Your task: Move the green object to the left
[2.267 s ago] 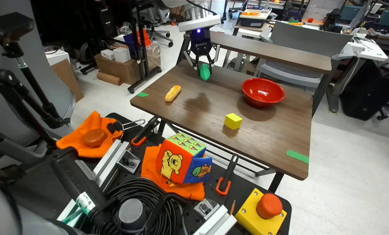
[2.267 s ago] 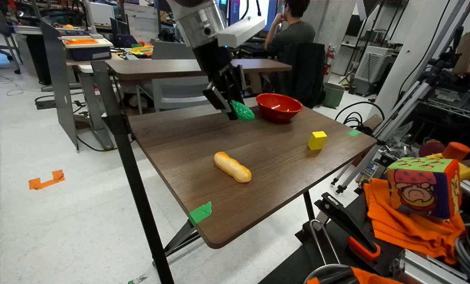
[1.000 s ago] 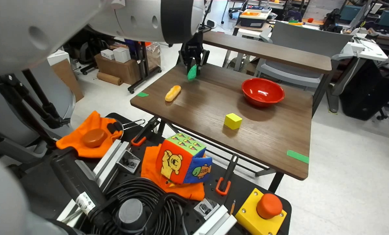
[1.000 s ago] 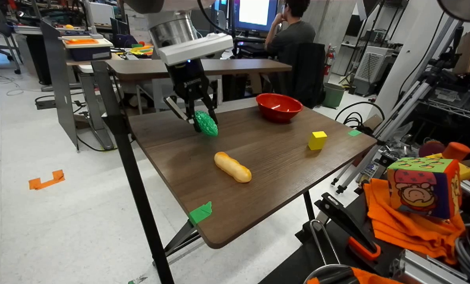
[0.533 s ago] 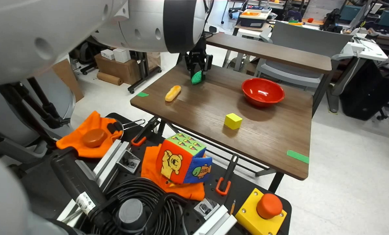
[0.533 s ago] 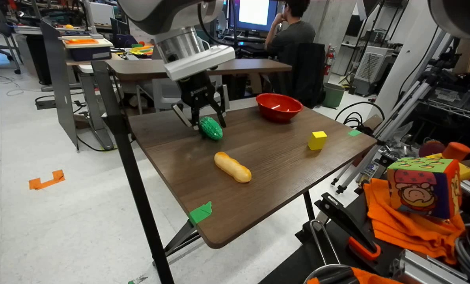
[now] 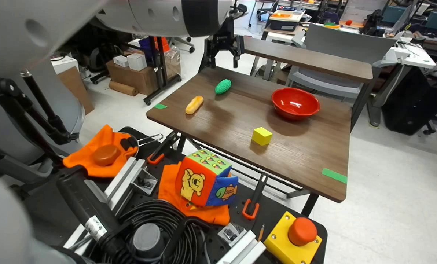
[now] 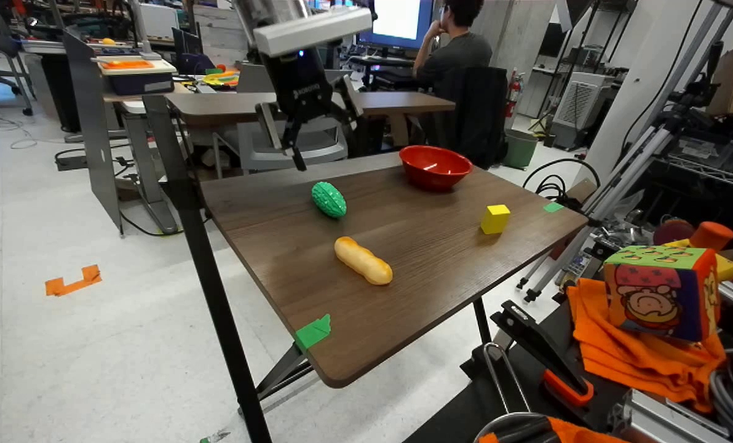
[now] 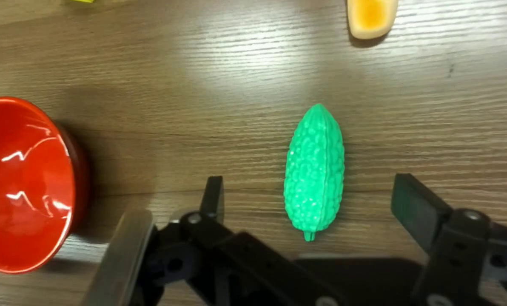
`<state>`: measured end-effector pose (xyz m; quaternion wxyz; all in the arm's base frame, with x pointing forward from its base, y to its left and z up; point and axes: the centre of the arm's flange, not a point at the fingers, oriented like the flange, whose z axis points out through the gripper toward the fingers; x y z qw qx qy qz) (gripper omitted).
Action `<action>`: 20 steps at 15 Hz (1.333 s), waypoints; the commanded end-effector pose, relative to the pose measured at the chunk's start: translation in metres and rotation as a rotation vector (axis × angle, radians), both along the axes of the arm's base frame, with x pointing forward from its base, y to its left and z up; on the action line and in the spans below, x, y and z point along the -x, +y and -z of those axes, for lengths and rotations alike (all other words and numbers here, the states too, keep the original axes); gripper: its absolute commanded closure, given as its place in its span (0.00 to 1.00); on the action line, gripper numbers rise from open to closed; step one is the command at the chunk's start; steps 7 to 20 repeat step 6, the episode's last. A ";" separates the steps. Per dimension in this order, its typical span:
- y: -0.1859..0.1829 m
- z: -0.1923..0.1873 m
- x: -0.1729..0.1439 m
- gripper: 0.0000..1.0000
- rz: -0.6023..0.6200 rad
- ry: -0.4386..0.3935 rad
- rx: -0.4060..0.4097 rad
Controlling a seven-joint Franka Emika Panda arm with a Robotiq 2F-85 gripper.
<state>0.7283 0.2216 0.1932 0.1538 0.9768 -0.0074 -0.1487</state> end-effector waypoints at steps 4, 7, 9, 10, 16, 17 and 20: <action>-0.008 -0.049 0.001 0.00 0.030 0.030 -0.039; -0.010 -0.047 0.002 0.00 0.031 0.036 -0.039; -0.010 -0.047 0.002 0.00 0.031 0.036 -0.039; -0.010 -0.047 0.002 0.00 0.031 0.036 -0.039; -0.010 -0.047 0.002 0.00 0.031 0.036 -0.039; -0.010 -0.047 0.002 0.00 0.031 0.036 -0.039; -0.010 -0.047 0.002 0.00 0.031 0.036 -0.039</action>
